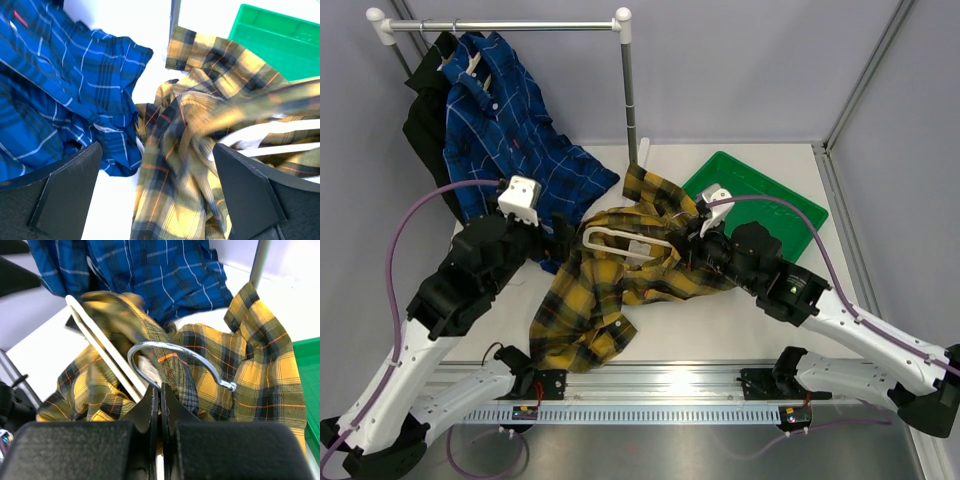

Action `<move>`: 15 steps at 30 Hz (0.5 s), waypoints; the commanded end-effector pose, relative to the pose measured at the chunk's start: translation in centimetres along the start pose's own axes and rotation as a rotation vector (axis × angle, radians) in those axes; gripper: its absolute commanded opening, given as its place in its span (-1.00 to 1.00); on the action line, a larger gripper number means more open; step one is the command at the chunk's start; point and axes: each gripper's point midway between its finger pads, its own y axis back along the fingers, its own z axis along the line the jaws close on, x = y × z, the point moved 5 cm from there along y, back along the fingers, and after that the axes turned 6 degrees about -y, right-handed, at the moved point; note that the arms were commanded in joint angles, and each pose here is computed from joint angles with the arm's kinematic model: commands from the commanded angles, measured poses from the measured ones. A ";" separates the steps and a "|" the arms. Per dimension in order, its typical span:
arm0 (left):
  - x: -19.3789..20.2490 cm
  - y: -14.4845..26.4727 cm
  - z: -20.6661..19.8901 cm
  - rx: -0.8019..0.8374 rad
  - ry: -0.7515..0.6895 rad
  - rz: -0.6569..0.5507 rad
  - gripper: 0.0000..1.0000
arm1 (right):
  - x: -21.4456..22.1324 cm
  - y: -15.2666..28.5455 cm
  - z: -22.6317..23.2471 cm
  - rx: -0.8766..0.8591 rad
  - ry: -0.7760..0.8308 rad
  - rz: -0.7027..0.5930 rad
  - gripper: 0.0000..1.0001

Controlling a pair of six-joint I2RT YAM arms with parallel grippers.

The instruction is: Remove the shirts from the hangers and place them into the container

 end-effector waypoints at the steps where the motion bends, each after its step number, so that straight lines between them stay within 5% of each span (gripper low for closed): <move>1: -1.4 1.6 -0.8 0.116 -0.053 -0.052 0.98 | -1.1 -0.5 0.1 -0.001 0.025 -0.056 -1.00; 15: -1.7 2.1 -6.2 0.613 -0.261 -0.051 0.97 | -2.0 -0.5 2.4 -0.170 0.090 -0.019 -1.00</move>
